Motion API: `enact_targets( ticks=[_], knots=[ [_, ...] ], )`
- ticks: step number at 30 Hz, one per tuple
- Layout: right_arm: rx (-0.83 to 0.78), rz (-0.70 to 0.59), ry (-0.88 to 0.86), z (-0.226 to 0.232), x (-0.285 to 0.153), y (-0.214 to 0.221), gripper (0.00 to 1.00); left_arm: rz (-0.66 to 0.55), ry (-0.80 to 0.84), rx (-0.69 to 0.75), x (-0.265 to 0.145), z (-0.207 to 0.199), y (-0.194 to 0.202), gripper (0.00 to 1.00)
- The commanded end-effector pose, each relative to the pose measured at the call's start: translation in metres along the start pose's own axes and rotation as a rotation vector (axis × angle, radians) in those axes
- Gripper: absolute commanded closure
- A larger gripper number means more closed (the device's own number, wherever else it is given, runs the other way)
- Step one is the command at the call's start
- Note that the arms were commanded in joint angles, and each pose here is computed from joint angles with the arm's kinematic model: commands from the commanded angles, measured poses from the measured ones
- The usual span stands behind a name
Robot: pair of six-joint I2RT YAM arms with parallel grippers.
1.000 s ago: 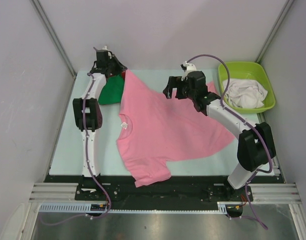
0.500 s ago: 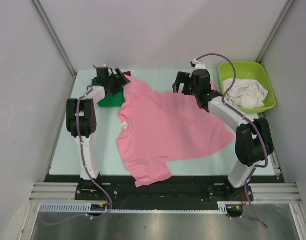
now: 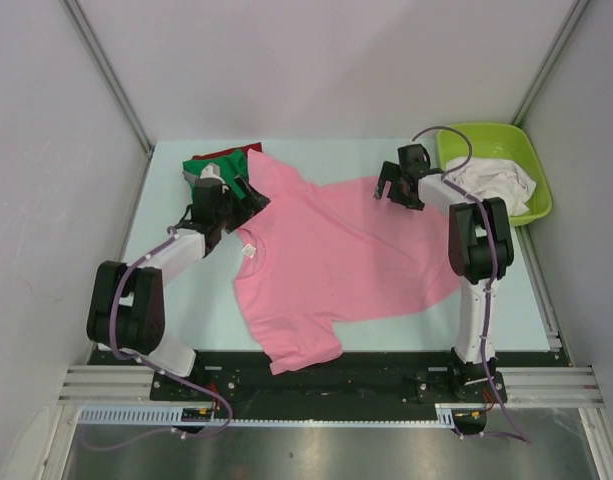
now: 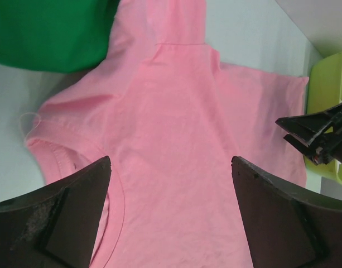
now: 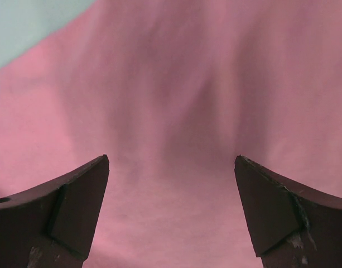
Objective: Fold and stack the t-shirts
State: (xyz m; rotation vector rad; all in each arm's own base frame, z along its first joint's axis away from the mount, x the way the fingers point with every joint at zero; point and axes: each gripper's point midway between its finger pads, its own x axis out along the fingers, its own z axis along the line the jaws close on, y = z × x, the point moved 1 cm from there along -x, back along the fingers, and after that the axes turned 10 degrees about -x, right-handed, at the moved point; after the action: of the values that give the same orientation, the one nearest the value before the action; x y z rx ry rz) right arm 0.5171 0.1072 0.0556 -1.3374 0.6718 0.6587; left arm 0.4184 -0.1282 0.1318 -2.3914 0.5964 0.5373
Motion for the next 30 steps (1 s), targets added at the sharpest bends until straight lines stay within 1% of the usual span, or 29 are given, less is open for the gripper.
enact_targets(
  ticks=[1, 3, 5, 7, 8, 9, 11, 12, 14, 15, 16, 21, 24, 29, 30],
  knots=[
    [0.026, 0.011, -0.051, 0.011, 0.010, -0.011, 0.00, -0.088, 0.049, 0.012, -0.026, -0.016, -0.017, 0.06],
    [0.036, 0.007, -0.061, 0.012, 0.015, -0.018, 0.00, -0.076, 0.060, 0.023, -0.031, -0.017, -0.012, 0.06],
    [0.044, 0.029, -0.049, 0.009, 0.028, -0.014, 0.00, -0.066, 0.063, 0.027, -0.037, -0.019, -0.009, 0.07],
    [0.051, 0.031, -0.035, 0.008, 0.034, -0.019, 0.01, -0.058, 0.053, 0.030, -0.040, -0.014, -0.003, 0.07],
    [0.054, 0.059, -0.020, 0.006, 0.045, -0.009, 0.00, -0.057, 0.063, 0.030, -0.043, -0.015, -0.002, 0.06],
    [0.055, 0.076, -0.007, 0.003, 0.048, -0.007, 0.00, -0.052, 0.056, 0.030, -0.043, -0.011, 0.001, 0.06],
    [0.062, 0.063, 0.007, 0.004, 0.054, -0.015, 0.00, -0.051, 0.047, 0.030, -0.045, -0.007, 0.004, 0.06],
    [0.062, 0.093, 0.027, 0.001, 0.062, -0.006, 0.00, -0.045, 0.042, 0.031, -0.046, -0.004, 0.008, 0.06],
    [0.071, 0.084, 0.060, -0.004, 0.067, -0.011, 0.00, -0.038, 0.035, 0.029, -0.047, -0.001, 0.011, 0.07],
    [0.076, 0.106, 0.075, -0.006, 0.074, -0.003, 0.00, -0.034, 0.034, 0.029, -0.048, 0.000, 0.014, 0.07],
    [0.083, 0.091, 0.099, -0.011, 0.075, -0.009, 0.00, -0.029, 0.030, 0.032, -0.048, 0.001, 0.016, 0.07],
    [0.119, 0.148, 0.166, -0.029, 0.089, 0.006, 0.00, -0.046, -0.008, 0.046, -0.053, 0.009, 0.019, 0.07],
    [0.171, 0.151, 0.225, -0.046, 0.090, 0.007, 0.00, -0.044, -0.037, 0.046, -0.055, 0.016, 0.022, 0.07],
    [0.287, 0.174, 0.260, -0.064, 0.094, 0.012, 0.00, -0.048, -0.073, 0.049, -0.061, 0.027, 0.026, 0.07],
    [0.313, 0.156, 0.274, -0.071, 0.093, 0.003, 0.00, -0.034, -0.093, 0.048, -0.064, 0.033, 0.030, 0.07]
  ],
)
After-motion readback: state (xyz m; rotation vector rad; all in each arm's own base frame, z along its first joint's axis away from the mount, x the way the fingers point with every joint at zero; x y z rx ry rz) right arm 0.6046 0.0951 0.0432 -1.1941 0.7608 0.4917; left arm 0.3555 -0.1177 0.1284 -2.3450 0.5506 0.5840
